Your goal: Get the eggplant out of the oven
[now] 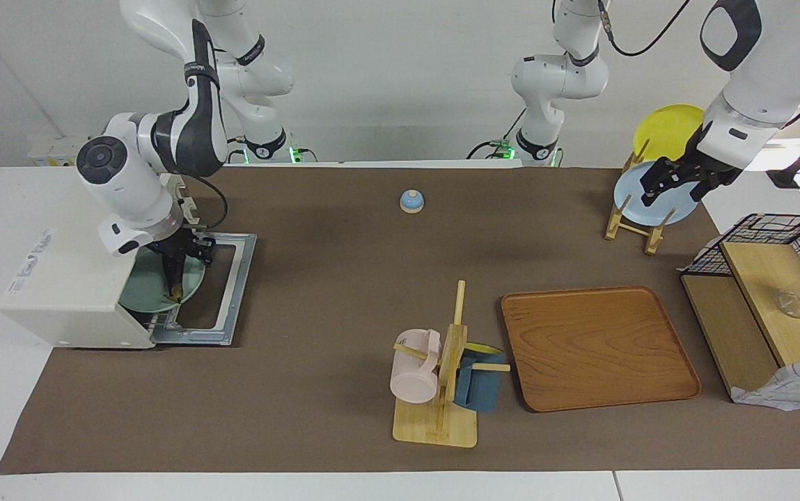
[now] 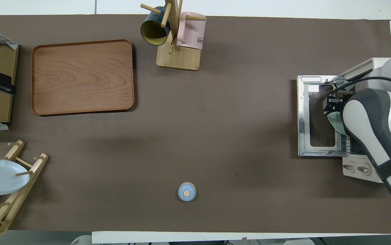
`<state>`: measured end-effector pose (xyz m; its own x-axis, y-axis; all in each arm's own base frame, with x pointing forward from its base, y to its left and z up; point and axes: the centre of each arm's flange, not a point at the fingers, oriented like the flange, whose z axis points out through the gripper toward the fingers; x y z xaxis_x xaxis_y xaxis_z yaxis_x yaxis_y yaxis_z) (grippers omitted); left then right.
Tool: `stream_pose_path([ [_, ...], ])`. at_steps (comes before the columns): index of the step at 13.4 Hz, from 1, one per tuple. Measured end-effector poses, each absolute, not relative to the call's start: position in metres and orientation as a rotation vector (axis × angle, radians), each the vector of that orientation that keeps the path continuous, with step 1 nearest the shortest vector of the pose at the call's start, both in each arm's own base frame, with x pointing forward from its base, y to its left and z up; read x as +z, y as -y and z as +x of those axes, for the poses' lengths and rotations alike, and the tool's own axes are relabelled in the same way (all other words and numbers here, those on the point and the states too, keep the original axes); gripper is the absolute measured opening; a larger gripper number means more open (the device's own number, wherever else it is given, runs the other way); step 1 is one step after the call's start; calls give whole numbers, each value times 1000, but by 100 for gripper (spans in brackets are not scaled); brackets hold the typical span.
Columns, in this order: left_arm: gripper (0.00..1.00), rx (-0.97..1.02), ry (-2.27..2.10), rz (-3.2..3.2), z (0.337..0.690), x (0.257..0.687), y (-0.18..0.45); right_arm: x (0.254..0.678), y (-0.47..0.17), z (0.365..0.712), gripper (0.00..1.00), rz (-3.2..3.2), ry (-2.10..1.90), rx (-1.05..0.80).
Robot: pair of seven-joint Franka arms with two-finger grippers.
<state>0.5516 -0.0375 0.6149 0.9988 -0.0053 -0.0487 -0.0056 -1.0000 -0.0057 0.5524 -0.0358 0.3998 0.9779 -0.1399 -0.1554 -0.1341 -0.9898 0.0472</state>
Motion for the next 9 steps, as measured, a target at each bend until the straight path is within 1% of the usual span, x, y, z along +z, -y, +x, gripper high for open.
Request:
stream_pose_path([
  [4,100,76,-9,-3135,552,615,38,393,29,553,54,3095,166,-216],
  [8,100,76,-9,-3135,552,615,38,365,31,546,52,3101,59,-211],
  [9,100,76,-9,-3135,552,615,38,362,32,545,46,3086,31,-211],
])
